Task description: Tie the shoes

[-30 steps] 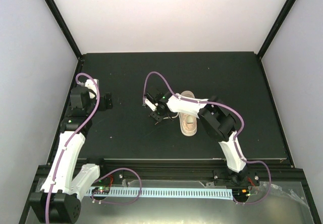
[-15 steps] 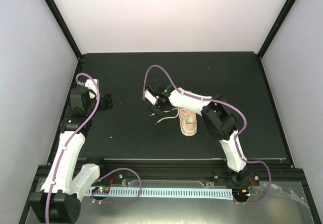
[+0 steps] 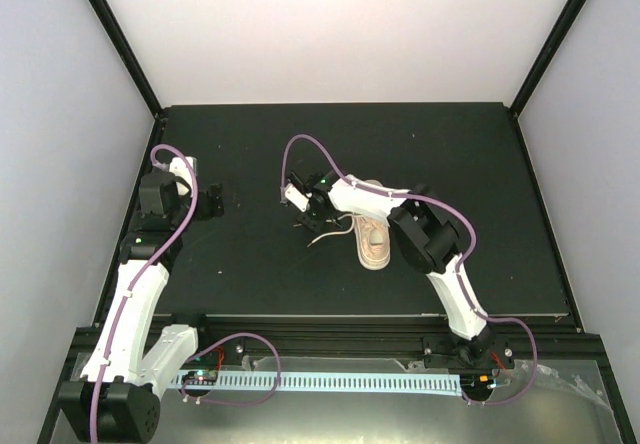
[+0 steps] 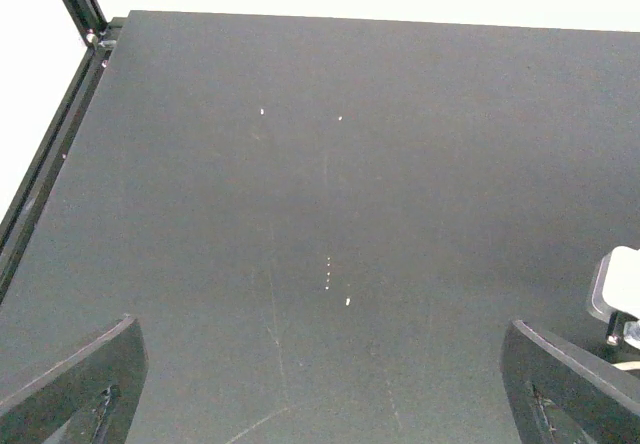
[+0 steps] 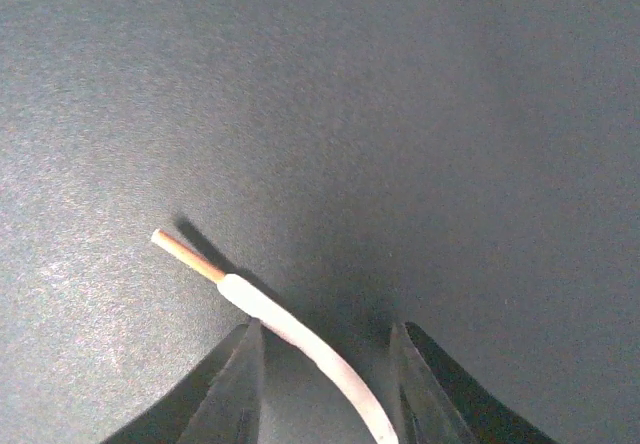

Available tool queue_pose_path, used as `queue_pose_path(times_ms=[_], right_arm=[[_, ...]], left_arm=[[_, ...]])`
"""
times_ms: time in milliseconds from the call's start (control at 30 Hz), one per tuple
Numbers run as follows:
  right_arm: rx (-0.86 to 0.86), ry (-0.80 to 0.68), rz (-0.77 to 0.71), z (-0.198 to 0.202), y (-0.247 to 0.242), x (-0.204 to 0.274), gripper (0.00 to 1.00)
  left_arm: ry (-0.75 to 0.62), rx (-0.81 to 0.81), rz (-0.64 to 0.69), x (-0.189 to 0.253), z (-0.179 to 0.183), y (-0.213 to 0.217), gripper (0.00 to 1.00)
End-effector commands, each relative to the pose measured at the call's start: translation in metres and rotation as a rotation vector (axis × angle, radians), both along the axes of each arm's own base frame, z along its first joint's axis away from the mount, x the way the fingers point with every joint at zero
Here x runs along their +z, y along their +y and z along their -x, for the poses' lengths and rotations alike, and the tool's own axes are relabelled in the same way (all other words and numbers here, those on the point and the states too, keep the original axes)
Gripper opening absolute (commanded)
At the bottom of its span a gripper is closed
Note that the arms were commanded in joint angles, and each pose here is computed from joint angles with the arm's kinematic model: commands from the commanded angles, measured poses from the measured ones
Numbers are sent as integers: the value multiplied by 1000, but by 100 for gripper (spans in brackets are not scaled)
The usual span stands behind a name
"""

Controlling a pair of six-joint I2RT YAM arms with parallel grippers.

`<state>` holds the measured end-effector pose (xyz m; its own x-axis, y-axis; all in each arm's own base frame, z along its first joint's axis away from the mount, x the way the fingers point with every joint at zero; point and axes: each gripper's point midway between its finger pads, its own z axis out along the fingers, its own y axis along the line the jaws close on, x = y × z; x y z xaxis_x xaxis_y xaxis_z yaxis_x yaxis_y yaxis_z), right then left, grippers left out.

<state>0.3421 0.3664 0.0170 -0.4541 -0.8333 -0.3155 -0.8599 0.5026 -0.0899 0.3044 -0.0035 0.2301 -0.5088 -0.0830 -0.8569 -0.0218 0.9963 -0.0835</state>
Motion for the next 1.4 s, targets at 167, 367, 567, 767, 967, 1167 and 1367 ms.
queue_pose_path(times_ms=[167,367,567,767,967,1167,1367], right_arm=[[8,96,-7,7,-5,-20,7],[-90,23,-174,-7,-3,40,2],[-341,-274,-354,-26,-59,164,2],[-760,-478,-304,-35,-205,206,2],[-1194,-415,-278,-8,-331,162,2],[-1249,-329,-251,12,-345,130,76],[-1100,-398,-379,3,-325,207,100]], left_arm=[[-19,-17,6,5,1,-4,99],[-21,-17,3,6,2,-3,99],[-20,0,-7,6,2,0,99],[-19,-3,-5,6,1,-1,99],[-16,-11,0,5,1,-2,99],[-17,-9,-4,5,1,-1,99],[-21,-10,-5,6,2,-1,99]])
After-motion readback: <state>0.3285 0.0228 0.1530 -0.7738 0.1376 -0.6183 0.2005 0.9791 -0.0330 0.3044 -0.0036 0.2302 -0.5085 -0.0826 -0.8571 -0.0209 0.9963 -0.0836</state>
